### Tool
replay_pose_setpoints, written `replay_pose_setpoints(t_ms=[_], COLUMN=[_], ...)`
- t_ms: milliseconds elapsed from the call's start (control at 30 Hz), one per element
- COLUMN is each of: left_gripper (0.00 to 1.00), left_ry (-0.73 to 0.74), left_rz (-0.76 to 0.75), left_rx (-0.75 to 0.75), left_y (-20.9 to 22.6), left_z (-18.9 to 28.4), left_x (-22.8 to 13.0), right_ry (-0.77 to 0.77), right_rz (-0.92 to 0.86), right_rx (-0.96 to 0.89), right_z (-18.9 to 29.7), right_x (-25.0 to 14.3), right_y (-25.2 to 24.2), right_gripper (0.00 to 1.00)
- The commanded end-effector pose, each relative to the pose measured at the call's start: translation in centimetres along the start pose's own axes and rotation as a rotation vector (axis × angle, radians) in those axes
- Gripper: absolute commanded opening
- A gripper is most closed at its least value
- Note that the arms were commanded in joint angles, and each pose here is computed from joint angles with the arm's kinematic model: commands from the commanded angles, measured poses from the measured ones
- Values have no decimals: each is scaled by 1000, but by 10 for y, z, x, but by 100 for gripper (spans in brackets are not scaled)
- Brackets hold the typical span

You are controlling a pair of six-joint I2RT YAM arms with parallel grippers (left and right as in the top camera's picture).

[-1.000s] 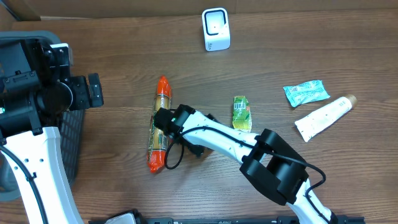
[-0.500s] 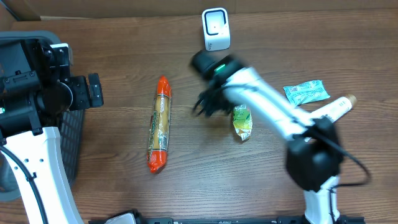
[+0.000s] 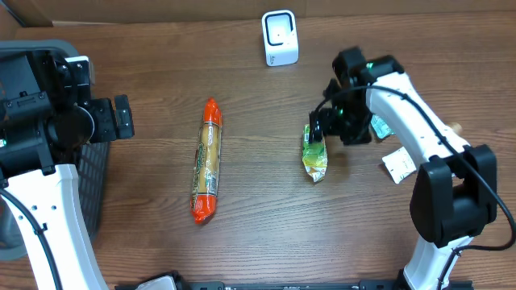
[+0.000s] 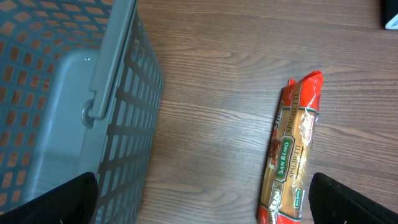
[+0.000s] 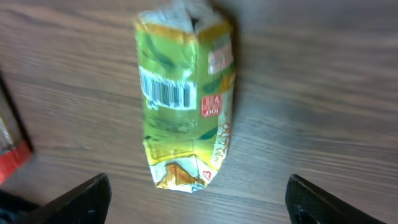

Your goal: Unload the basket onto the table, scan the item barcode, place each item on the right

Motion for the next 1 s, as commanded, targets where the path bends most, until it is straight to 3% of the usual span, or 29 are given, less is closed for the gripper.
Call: replay_pose_setpoints(t_ms=[0, 100, 433, 967], left_gripper=[99, 100, 99, 100], left_ry=[-9, -9, -9, -9], left_rz=[-18, -18, -17, -18], left_rx=[3, 3, 3, 3], left_y=[0, 0, 0, 0], left_z=[2, 2, 2, 2], left_x=[1, 1, 1, 1], right_ry=[29, 35, 20, 56], right_rz=[55, 123, 146, 127], right_rx=[138, 232, 241, 216], right_z=[-13, -16, -31, -68], right_x=[-7, -11, -12, -31], right_y=[8, 16, 13, -4], right_gripper=[89, 88, 95, 92])
Point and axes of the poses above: each gripper's point midway between its finger pads, its own z axis back along the fingers, its own y axis along the line the jaws close on, x = y × z, the point moved 7 cm from there along z, back along the fingers, and after that the axes turned 9 degrees about z, right-handed, at the moved point
